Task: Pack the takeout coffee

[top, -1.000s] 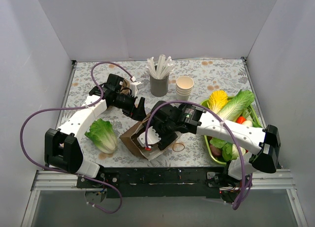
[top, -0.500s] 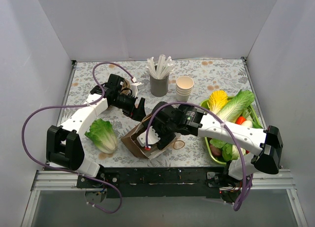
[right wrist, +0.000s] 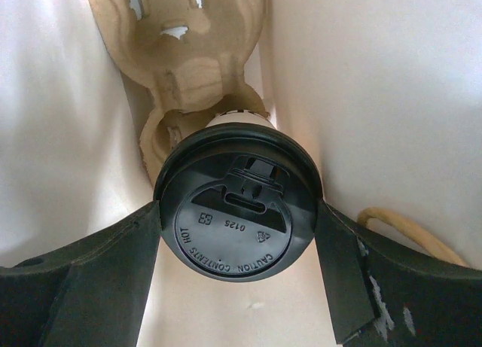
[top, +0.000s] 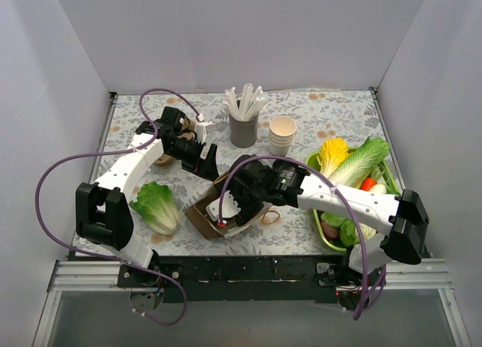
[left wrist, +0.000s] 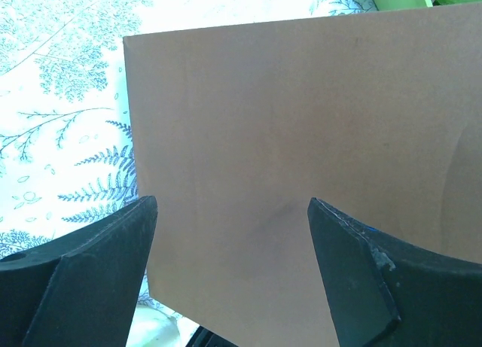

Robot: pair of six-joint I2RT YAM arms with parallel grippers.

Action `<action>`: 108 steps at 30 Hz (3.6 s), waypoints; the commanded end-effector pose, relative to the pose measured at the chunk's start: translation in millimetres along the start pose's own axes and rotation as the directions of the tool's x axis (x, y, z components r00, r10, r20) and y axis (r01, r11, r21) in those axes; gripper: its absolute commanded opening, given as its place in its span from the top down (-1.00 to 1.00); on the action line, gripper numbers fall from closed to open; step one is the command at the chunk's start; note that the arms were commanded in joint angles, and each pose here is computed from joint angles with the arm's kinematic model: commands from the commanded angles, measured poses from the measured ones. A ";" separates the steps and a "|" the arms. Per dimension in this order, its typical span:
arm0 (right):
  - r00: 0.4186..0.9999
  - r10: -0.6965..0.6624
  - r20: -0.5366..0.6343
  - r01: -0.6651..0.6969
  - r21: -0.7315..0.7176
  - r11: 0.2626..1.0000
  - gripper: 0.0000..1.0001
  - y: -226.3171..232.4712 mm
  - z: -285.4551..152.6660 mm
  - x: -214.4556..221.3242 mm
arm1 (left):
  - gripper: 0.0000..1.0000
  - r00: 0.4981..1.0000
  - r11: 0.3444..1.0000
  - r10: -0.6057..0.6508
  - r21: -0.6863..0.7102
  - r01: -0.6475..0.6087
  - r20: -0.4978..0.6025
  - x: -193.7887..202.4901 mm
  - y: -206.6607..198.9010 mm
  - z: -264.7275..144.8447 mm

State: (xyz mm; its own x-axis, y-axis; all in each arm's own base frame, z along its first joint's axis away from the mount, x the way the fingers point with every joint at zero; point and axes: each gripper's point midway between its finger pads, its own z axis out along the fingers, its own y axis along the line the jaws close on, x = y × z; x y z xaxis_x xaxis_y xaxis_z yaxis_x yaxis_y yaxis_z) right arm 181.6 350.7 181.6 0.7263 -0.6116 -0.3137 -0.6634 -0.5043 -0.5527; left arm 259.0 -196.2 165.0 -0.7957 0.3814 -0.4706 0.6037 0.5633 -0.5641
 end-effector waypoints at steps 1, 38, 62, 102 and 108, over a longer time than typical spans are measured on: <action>1.000 0.002 -0.026 -0.002 0.003 1.000 0.97 -9.4 4.7 7.8 | -0.62 0.999 0.999 0.039 -0.009 -0.039 0.010 -10.0 -3.2 -10.9; 0.995 -0.013 -0.098 -0.039 -0.503 0.864 0.97 54.8 -20.9 53.6 | -0.68 0.962 0.985 0.167 -0.082 -0.153 0.214 -100.6 -18.3 -59.0; 0.985 0.025 -0.170 -0.125 -0.614 0.779 0.97 121.3 -7.2 73.7 | -0.70 0.956 0.982 0.183 -0.090 -0.166 0.230 -80.3 -29.1 -65.0; 0.986 0.148 -0.083 -0.166 -0.312 0.935 -0.93 42.9 -31.0 39.6 | -0.74 0.960 0.979 0.200 -0.007 -0.202 0.198 -58.9 -29.4 -48.0; 0.984 0.160 -0.073 -0.174 -0.288 0.942 -0.94 39.5 -35.1 36.7 | -0.74 0.959 0.979 0.200 -0.004 -0.203 0.199 -56.3 -29.9 -47.3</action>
State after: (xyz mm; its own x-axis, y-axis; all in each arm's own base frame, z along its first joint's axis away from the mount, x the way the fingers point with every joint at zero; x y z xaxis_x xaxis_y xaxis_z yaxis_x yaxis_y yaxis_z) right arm 183.3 285.6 155.5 0.6064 -0.7408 -0.2891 -0.7951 -0.5677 -0.2131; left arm 291.3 -199.4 220.9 -0.6841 0.3445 -0.6429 0.7110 0.5119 -0.4822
